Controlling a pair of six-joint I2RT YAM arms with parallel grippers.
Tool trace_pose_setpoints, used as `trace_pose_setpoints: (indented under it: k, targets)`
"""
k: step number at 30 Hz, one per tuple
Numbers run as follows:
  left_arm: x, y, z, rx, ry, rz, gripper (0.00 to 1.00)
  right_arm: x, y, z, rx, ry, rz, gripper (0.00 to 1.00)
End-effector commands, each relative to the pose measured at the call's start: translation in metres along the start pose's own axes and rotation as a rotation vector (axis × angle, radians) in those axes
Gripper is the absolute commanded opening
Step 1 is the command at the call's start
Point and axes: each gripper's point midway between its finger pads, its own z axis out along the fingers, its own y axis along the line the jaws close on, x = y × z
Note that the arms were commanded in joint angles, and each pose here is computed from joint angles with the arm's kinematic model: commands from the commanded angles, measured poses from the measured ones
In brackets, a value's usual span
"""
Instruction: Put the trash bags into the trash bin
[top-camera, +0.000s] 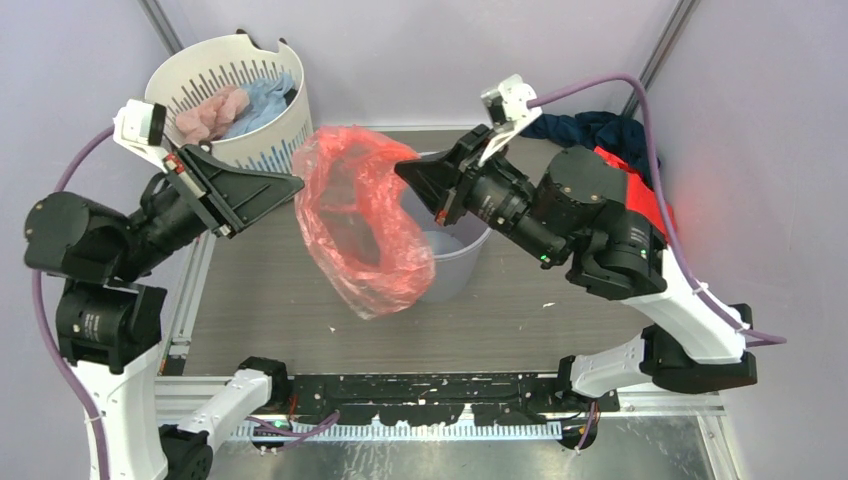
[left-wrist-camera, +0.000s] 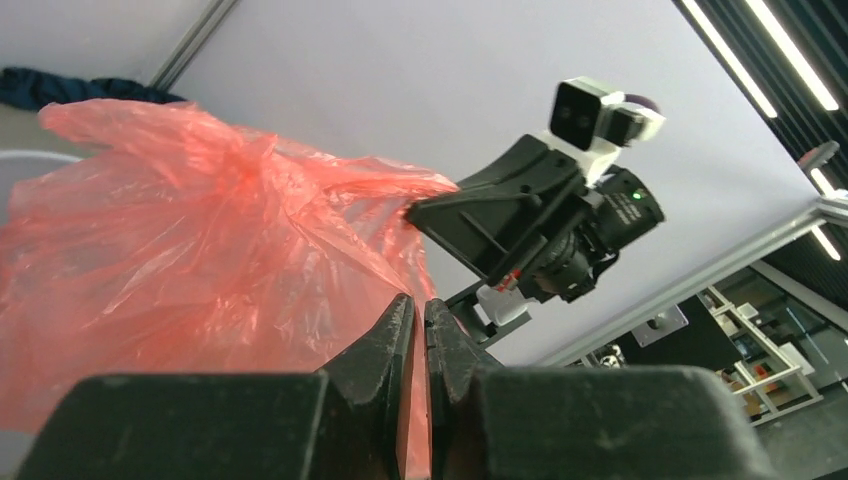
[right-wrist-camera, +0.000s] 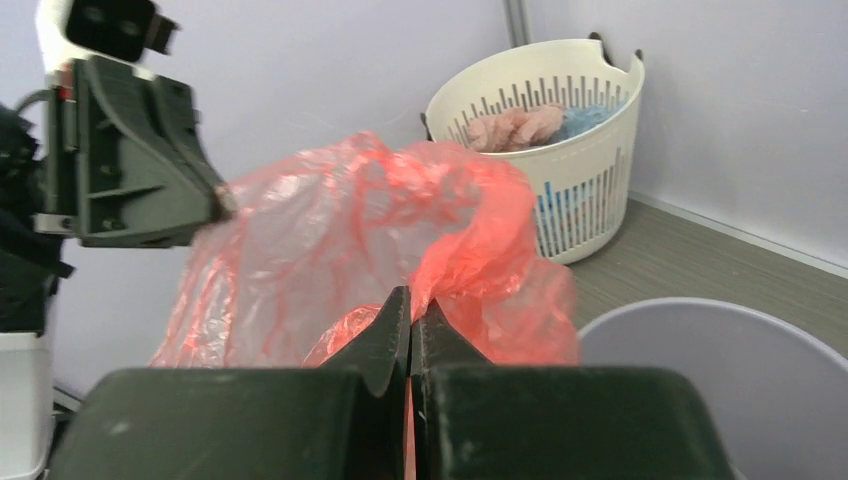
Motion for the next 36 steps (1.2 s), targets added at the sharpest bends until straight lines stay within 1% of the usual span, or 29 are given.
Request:
trace_pose_setpoints:
  k: [1,5,11,16,22,23,26,30,33,35,36]
  targets:
    - [-0.001,-0.022,-0.005,0.046,0.021,0.051,0.1,-0.037,-0.022,-0.033,0.072,-0.091,-0.007,0.01]
    - [-0.002,-0.018,-0.005,0.006,0.032,0.082,0.08,-0.049,-0.034,-0.054,0.103,-0.112,-0.01,0.01]
    - [-0.006,-0.014,-0.001,-0.008,0.034,0.09,0.08,-0.06,-0.048,-0.085,0.122,-0.139,0.008,0.01]
    - [-0.009,-0.017,0.0,-0.012,0.031,0.106,0.07,-0.057,-0.053,-0.092,0.139,-0.118,0.006,0.03]
    - [-0.014,-0.028,0.0,0.008,0.031,0.123,0.08,-0.056,-0.061,-0.101,0.162,-0.111,0.009,0.03]
    - [-0.014,-0.028,0.002,0.019,0.039,0.117,0.1,-0.055,-0.06,-0.102,0.159,-0.11,0.009,0.03]
    - [-0.008,-0.037,0.006,0.119,0.088,0.092,0.25,-0.055,-0.059,-0.1,0.156,-0.108,0.005,0.02]
    - [-0.001,-0.024,0.01,0.119,0.115,0.062,0.32,-0.057,-0.054,-0.091,0.147,-0.104,-0.009,0.02]
    - [0.006,-0.005,0.014,0.092,0.131,0.035,0.35,-0.06,-0.045,-0.082,0.125,-0.097,-0.015,0.02]
    - [0.012,0.01,0.017,0.07,0.142,0.009,0.39,-0.06,-0.041,-0.075,0.115,-0.091,-0.021,0.02]
    - [0.014,0.017,0.017,0.063,0.145,0.003,0.49,-0.06,-0.038,-0.072,0.109,-0.089,-0.022,0.02]
